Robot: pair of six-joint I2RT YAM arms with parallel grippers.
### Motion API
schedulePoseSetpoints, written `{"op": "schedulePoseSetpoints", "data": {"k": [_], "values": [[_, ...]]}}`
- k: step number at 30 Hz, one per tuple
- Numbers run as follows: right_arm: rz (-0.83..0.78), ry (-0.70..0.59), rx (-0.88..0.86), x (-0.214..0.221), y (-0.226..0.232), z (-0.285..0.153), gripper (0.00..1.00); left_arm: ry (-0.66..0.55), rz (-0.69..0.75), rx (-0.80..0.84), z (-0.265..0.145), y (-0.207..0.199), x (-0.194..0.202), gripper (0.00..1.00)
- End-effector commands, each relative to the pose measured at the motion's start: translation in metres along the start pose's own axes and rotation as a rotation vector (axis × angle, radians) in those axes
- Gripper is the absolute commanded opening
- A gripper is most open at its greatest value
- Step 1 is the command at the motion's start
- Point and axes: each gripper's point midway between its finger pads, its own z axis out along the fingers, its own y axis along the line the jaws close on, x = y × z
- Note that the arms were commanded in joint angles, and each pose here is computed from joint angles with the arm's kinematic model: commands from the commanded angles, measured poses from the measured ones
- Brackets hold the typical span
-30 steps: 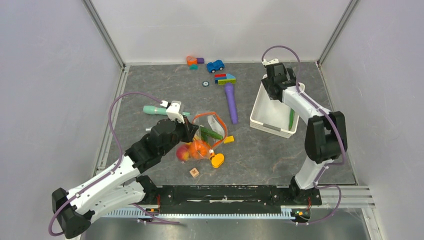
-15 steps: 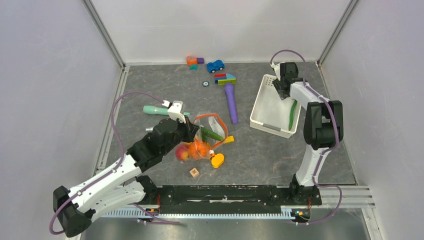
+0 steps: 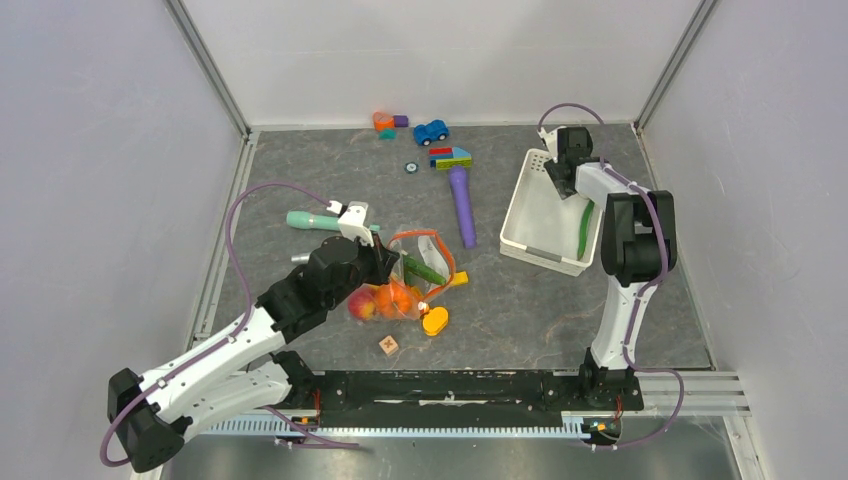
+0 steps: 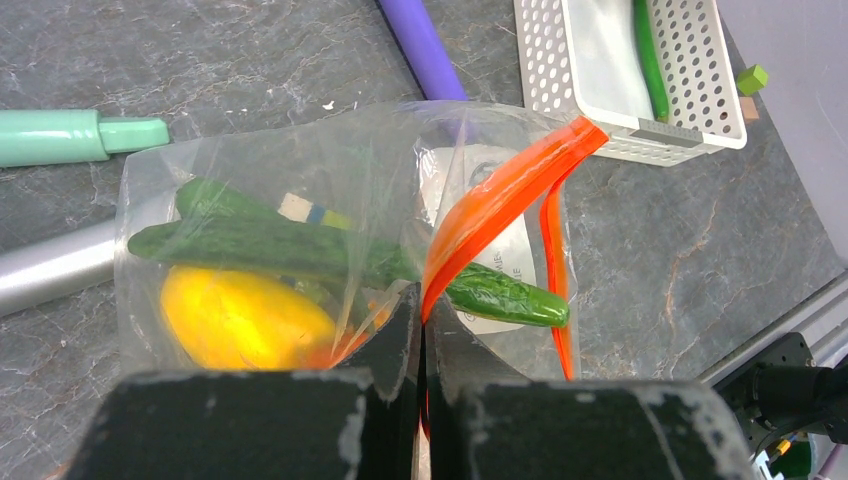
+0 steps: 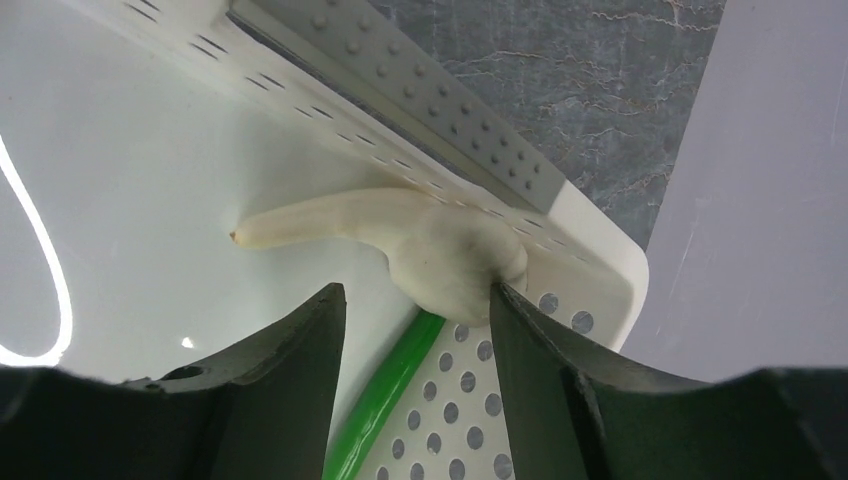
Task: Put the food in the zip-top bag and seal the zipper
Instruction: Pick up the fake vegetable from the bin.
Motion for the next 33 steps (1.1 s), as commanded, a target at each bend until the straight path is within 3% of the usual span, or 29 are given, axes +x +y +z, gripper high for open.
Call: {"op": "schedulePoseSetpoints", "data": {"k": [1,20,30,33], "values": [[0.027,-0.047,0.053,-0.019,-0.016,0.004,0.60,-0.050,-0.039,0.025,-0.002,-0.012,-0.020,0.02],[0.035,-0.043,-0.002,-0.004,0.000,0.018,0.60,-0.034,-0.037,0.028,0.002,-0.013,-0.016,0.02],[0.040,-0.109,-0.217,-0.008,0.038,0.016,0.58,-0.032,-0.037,0.029,0.002,-0.013,-0.016,0.02],[0.042,-0.131,-0.266,-0.010,0.046,0.011,0.52,-0.033,-0.038,0.030,0.002,-0.013,-0.016,0.02]]}}
